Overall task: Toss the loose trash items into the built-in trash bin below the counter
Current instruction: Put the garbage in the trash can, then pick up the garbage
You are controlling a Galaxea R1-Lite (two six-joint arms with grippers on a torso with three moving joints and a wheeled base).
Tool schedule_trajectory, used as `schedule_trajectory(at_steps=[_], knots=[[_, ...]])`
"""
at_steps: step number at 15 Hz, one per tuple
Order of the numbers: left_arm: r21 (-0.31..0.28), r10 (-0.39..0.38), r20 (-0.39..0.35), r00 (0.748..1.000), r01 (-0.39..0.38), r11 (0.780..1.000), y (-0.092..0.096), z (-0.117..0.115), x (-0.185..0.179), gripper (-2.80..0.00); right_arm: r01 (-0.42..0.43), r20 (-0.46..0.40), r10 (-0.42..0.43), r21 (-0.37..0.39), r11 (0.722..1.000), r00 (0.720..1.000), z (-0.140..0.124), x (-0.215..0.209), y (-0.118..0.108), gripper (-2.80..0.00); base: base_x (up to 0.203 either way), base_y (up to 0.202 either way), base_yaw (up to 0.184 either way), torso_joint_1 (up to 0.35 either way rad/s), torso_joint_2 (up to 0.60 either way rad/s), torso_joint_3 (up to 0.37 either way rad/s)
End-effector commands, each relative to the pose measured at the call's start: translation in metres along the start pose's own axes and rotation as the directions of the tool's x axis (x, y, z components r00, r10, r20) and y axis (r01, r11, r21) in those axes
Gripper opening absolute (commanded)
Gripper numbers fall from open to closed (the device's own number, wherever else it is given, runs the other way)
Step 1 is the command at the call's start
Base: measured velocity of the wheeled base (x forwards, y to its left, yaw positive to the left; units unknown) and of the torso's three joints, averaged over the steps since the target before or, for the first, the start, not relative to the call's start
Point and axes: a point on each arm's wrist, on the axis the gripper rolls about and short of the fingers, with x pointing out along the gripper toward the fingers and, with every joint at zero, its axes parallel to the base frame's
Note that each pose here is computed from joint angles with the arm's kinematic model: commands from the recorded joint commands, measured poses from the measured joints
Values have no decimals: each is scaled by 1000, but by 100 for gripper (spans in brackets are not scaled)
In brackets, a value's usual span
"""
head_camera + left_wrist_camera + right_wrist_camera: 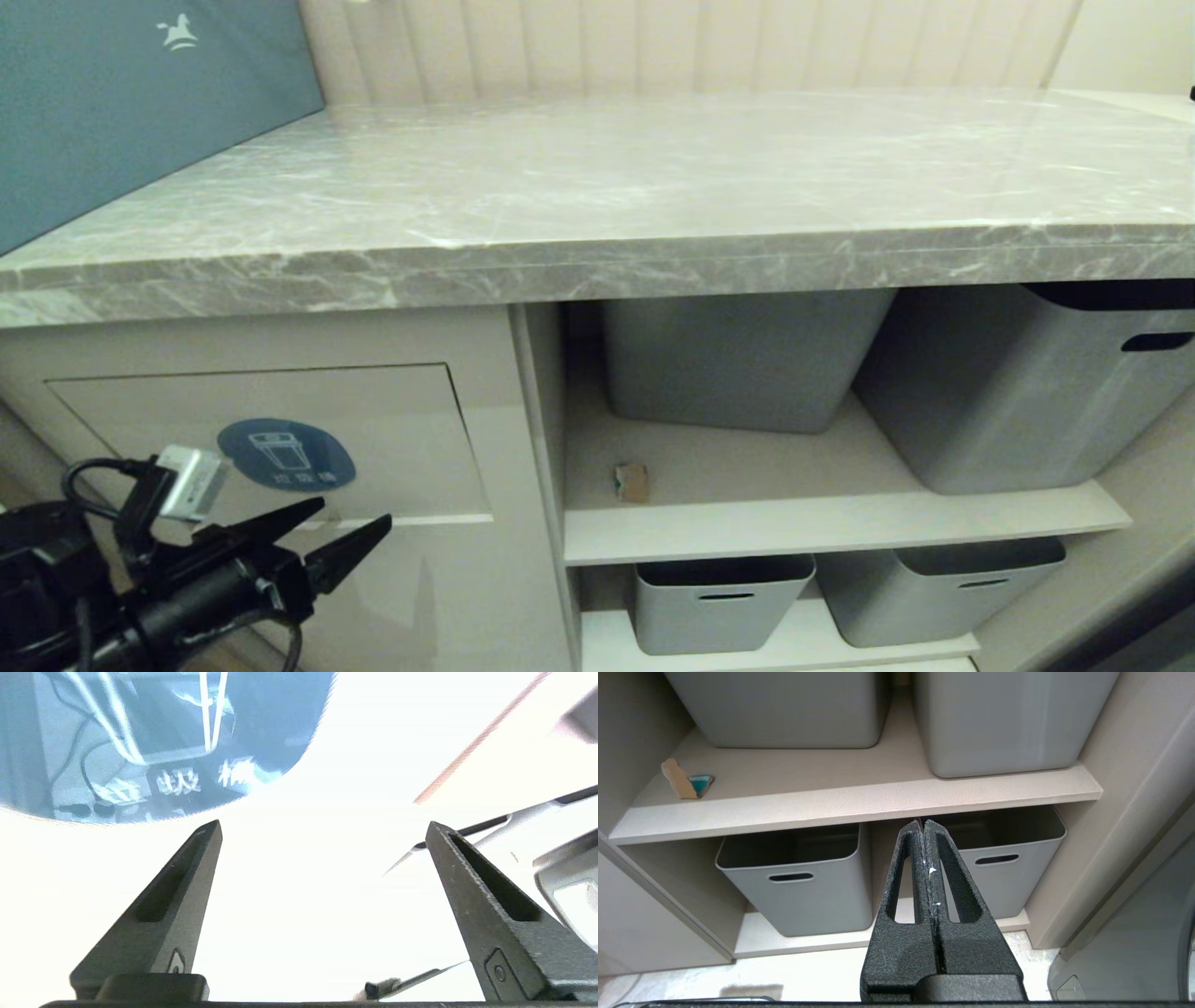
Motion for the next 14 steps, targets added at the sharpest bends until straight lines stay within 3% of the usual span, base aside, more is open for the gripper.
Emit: schedule_trajectory(at_steps=[1,6,8,11,14], knots=[[37,-6,107,994,2,999,-8,14,-22,0,1,-3,-1,0,1000,1000,0,0,0,-280,0,0,0,0,0,0],[68,12,211,977,-27,997,-24,27,-67,0,1,-3,-1,0,1000,1000,0,0,0,-280,0,0,0,0,0,0],[68,55,243,968,-74,995,-32,25,-94,0,0,-3,0,0,1000,1000,0,0,0,-280,0,0,0,0,0,0],[54,147,271,951,-167,984,-43,7,-131,0,1,-3,-1,0,1000,1000,0,0,0,-280,0,0,0,0,0,0],[40,239,322,916,-266,963,-52,-27,-167,0,0,-3,0,0,1000,1000,0,0,0,-280,0,0,0,0,0,0]])
